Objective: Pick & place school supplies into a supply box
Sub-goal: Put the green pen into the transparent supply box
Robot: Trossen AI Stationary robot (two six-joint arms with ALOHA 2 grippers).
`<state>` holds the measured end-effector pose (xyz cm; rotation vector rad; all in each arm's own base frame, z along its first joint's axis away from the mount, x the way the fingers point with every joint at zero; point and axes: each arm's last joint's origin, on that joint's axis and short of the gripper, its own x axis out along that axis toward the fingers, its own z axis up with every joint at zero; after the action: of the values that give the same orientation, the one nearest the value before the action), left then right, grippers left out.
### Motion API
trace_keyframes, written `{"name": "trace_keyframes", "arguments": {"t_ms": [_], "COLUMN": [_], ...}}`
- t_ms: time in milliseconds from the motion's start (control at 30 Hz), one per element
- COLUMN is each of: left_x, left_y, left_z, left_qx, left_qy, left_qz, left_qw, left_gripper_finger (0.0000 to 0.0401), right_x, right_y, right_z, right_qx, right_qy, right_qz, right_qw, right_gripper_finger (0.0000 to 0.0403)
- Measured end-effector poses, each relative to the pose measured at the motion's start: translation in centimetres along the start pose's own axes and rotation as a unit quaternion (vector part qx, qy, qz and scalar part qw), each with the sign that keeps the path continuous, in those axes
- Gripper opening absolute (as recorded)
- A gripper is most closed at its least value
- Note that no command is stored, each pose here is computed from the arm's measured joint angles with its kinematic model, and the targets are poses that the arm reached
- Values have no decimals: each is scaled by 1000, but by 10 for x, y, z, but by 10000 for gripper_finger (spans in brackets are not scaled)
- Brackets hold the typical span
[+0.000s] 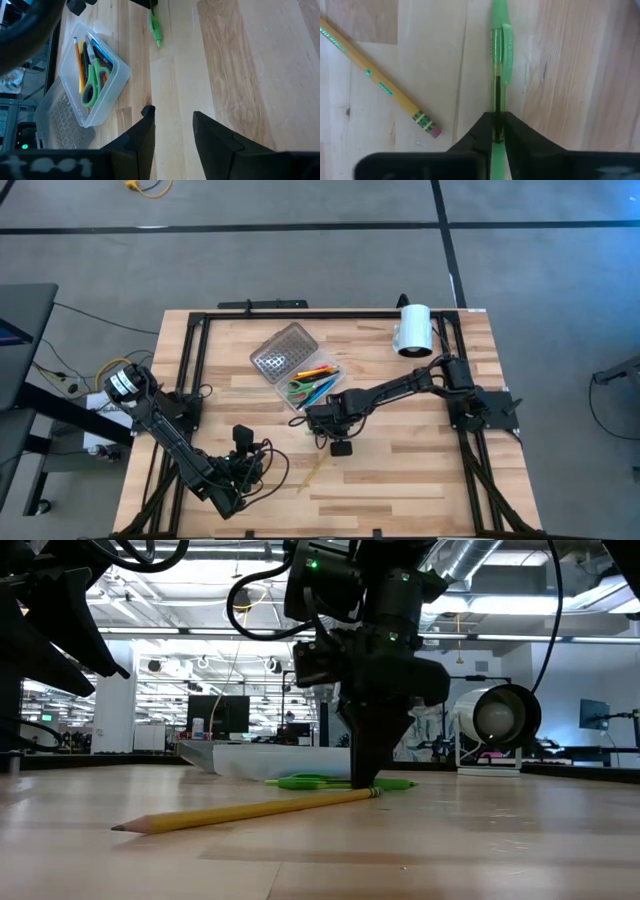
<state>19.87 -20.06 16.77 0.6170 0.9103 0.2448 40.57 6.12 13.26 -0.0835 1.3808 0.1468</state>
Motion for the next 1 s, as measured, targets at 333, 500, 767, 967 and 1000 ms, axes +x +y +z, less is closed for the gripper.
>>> {"name": "trace_keyframes", "arguments": {"t_ms": [333,500,767,967,1000], "left_x": [0,0,0,0,0], "left_y": [0,0,0,0,0], "left_z": [0,0,0,0,0], "left_qx": [0,0,0,0,0], "left_qy": [0,0,0,0,0], "left_qz": [0,0,0,0,0], "left_qw": [1000,1000,1000,1000,1000], "left_gripper_finger": [123,123,123,123,123], "right_x": [1,-2,-2,-2,-2], "right_y": [0,0,0,0,0], "right_z": [-1,0,-1,-1,-1], "right_qx": [0,-4,-6,-14,-14], "right_qy": [3,-1,1,2,2], "right_qz": [-4,-4,-15,-15,-15], "right_qw": [1000,1000,1000,1000,1000], "right_gripper_finger": [27,8,17,6,6]}}
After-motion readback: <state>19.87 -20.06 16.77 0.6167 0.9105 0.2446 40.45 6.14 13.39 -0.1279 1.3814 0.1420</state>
